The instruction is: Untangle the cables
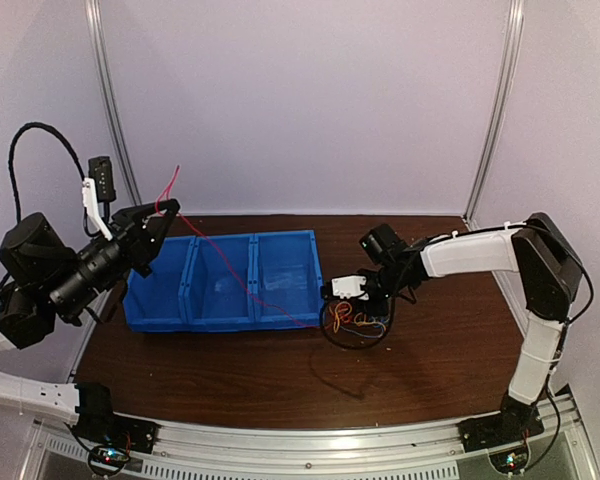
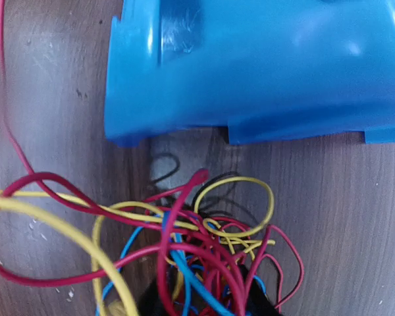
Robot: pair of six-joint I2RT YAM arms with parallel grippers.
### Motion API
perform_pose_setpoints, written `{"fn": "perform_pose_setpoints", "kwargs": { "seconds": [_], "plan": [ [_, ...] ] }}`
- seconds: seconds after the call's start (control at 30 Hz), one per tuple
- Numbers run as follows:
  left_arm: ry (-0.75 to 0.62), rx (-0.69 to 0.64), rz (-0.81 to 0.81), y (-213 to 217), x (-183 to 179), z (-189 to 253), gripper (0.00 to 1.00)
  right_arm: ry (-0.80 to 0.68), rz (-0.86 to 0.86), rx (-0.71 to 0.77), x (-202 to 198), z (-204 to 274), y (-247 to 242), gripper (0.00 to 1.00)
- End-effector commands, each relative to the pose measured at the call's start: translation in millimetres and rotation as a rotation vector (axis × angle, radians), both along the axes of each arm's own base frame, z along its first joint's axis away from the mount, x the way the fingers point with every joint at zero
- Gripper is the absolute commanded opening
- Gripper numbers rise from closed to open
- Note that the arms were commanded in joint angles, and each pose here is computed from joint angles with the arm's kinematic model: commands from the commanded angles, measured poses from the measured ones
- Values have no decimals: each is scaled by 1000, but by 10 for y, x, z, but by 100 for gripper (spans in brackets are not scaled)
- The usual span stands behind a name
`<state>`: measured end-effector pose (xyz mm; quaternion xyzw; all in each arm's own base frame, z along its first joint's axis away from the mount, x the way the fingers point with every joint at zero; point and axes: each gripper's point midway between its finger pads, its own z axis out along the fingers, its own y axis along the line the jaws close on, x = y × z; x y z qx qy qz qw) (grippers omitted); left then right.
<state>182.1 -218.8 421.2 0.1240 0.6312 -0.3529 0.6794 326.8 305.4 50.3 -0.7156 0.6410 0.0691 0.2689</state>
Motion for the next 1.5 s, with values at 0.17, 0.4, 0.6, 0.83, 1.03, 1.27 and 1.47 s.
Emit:
{"fn": "perform_pose_setpoints", "kwargs": {
  "seconds": [0.17, 0.4, 0.6, 0.83, 1.03, 1.27, 1.47],
  "plan": [
    [-110, 15, 126, 430, -26, 688, 0, 43, -184, -58, 165, -172, -861, 0],
    [-236, 3, 249, 1056, -196, 1438, 0, 73, -313, -68, 230, -171, -1532, 2],
    [-276, 11, 291, 1233, -245, 1667, 0, 89, -393, -52, 307, -205, -1873, 0],
    [-277, -28, 336, 1404, -264, 1734, 0, 268, -472, 215, 479, 30, -2041, 9],
    [-180, 148, 259, 809, -42, 1207, 0, 325, -493, 265, 412, -18, -2029, 9],
    [-192, 92, 357, 1184, -87, 1486, 0, 299, -617, 224, 494, -170, -2318, 6],
    [-283, 0, 435, 1743, -303, 2164, 0, 319, -691, 206, 528, -337, -2578, 6]
  ]
}}
